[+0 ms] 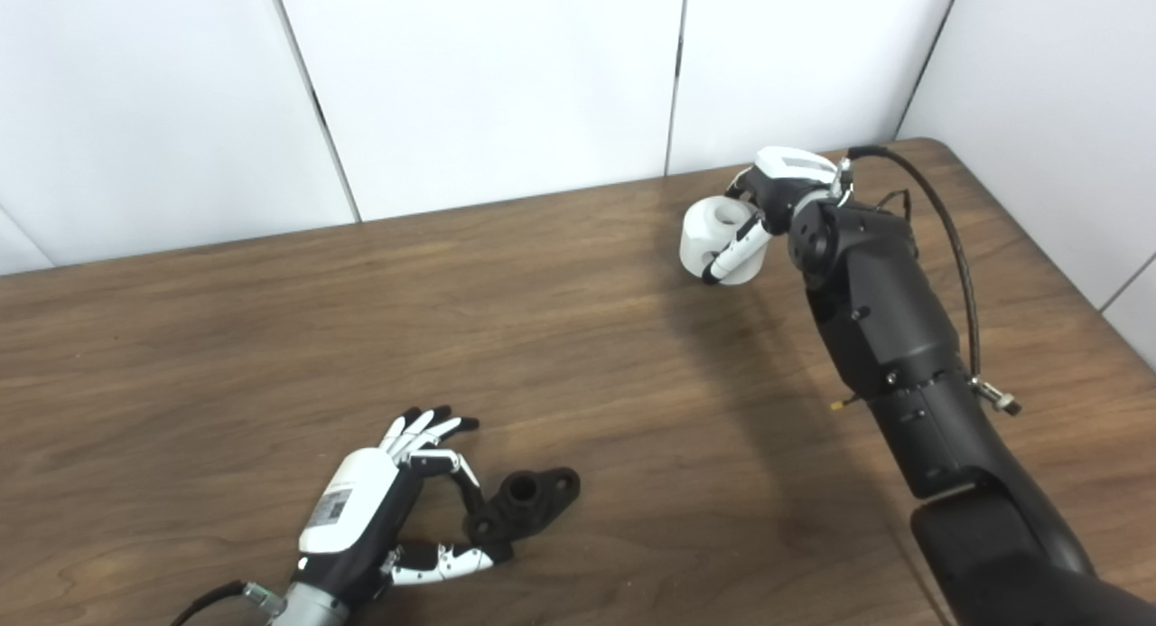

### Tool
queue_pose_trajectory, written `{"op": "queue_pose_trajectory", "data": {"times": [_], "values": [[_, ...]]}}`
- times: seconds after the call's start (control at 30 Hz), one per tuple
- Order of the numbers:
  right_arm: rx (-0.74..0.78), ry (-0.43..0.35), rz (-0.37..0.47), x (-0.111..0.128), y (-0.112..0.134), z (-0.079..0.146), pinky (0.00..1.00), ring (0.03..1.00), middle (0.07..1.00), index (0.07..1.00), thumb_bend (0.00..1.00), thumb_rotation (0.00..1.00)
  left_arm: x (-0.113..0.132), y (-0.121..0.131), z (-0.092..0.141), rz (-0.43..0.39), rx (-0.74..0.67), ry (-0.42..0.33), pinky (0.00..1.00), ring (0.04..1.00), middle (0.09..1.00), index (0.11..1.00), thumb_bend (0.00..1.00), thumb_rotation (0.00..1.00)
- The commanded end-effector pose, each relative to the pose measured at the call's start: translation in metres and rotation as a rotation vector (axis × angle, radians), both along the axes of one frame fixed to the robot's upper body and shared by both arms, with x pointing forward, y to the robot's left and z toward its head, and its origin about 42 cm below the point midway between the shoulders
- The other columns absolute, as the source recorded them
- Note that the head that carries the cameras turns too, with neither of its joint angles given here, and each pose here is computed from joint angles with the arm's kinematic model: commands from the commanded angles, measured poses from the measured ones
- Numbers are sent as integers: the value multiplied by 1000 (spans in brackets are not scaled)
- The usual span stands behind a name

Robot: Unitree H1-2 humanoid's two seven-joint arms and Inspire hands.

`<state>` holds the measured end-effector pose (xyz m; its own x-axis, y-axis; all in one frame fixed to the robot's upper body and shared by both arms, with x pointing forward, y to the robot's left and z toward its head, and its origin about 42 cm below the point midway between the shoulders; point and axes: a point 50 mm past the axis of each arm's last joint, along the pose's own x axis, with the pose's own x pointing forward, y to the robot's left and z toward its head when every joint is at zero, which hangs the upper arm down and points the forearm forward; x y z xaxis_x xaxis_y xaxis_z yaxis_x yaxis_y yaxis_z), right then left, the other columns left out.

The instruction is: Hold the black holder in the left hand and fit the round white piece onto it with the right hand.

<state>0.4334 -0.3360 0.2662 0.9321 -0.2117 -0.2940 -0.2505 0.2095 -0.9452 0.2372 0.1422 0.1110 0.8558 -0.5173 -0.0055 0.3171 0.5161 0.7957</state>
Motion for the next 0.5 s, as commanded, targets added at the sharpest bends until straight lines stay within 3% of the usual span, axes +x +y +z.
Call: {"op": "queue_pose_trajectory", "data": {"times": [0.0, 0.2, 0.33, 0.37, 0.47], "values": [[-35, -84, -2, 5, -4, 25, 885, 861, 722, 773, 823, 301, -6, -1, -13, -16, 79, 58, 1000, 966, 882, 490, 506, 55], [-22, -94, -1, 5, -4, 24, 884, 839, 670, 714, 767, 267, -6, -2, -13, -13, 76, 65, 1000, 968, 884, 490, 506, 56], [1, -120, -9, 3, -4, 23, 990, 866, 741, 628, 726, 239, -6, -2, -12, -12, 74, 66, 1000, 969, 884, 490, 506, 57], [0, -128, -12, 3, -4, 23, 996, 853, 735, 548, 604, 187, -6, -2, -12, -13, 73, 64, 1000, 968, 883, 490, 506, 57], [8, -159, -13, 3, -4, 22, 1000, 819, 709, 498, 531, 153, -6, -3, -12, -14, 71, 64, 1000, 967, 881, 490, 506, 57]]}}
